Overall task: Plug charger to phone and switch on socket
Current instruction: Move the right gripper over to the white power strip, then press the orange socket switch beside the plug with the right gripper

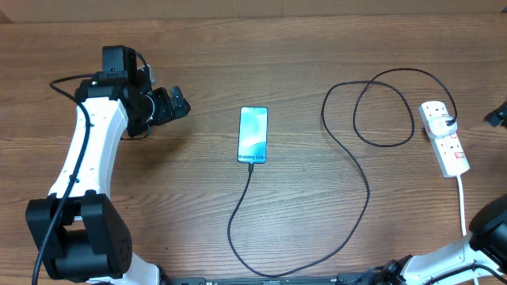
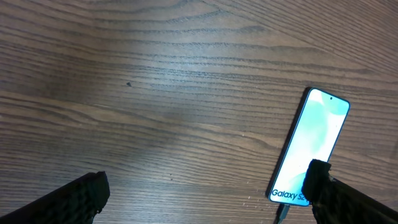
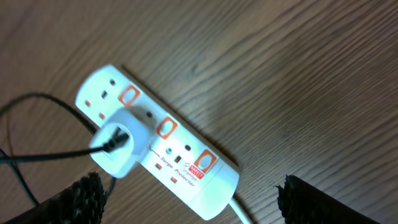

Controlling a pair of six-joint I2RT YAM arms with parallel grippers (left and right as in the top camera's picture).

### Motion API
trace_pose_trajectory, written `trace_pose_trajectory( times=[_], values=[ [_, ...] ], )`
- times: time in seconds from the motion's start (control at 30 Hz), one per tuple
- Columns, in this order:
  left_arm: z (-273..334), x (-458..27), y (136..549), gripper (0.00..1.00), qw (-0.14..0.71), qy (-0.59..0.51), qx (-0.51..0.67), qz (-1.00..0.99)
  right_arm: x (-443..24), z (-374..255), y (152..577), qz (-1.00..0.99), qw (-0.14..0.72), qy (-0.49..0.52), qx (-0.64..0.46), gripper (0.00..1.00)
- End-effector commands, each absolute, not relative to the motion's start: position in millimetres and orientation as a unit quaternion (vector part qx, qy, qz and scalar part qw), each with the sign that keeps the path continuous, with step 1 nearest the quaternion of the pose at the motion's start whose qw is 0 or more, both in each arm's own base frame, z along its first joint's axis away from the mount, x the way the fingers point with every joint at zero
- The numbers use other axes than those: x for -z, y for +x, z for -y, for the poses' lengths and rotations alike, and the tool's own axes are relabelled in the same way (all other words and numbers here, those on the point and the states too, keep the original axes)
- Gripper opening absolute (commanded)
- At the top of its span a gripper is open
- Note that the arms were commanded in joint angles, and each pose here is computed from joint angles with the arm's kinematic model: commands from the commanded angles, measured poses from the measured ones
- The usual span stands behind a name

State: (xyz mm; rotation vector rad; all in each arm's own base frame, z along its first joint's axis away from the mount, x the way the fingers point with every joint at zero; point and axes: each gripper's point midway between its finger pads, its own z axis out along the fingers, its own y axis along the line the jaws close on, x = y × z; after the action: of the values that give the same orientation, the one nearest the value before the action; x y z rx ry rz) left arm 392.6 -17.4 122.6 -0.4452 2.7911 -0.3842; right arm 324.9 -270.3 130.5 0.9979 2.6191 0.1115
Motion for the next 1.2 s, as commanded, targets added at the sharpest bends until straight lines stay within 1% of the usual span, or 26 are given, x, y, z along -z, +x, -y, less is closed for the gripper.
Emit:
trace_pose_trajectory(
  times=[0.0,0.13,0.17,0.23,0.3,0.47,0.63,1.03,1.17],
  values=[
    [15.6,-132.5,394.8,1.00,0.159,-0.155,0.131,-0.966,-127.3,265.2,323.9,-0.928,0.176,0.326,-0.038,0.90],
    [15.6,-132.7,394.8,1.00,0.159,-0.155,0.131,-0.966,-109.0,260.8,321.7,-0.930,0.167,0.326,-0.042,0.90],
    [15.5,-132.7,394.9,1.00,0.159,-0.155,0.131,-0.966,-103.5,263.6,317.4,-0.927,0.159,0.338,-0.031,1.00],
    [15.6,-132.5,394.8,0.99,0.159,-0.155,0.131,-0.966,-94.5,276.2,303.5,-0.912,0.137,0.386,0.012,1.00],
    [15.6,-132.5,394.8,1.00,0.159,-0.155,0.131,-0.966,-91.9,278.4,305.8,-0.908,0.144,0.394,0.014,1.00],
    [15.6,-132.7,394.8,1.00,0.159,-0.155,0.131,-0.966,-81.6,272.8,315.0,-0.913,0.161,0.376,0.000,1.00],
    [15.6,-132.5,394.8,1.00,0.159,-0.155,0.131,-0.966,-75.5,271.0,311.9,-0.911,0.157,0.381,-0.004,1.00],
    [15.6,-132.7,394.8,1.00,0.159,-0.155,0.131,-0.966,-79.8,279.0,327.8,-0.919,0.193,0.344,0.008,1.00],
    [15.6,-132.7,394.8,1.00,0.159,-0.155,0.131,-0.966,-68.9,277.7,328.6,-0.921,0.184,0.344,0.000,1.00]
  ],
)
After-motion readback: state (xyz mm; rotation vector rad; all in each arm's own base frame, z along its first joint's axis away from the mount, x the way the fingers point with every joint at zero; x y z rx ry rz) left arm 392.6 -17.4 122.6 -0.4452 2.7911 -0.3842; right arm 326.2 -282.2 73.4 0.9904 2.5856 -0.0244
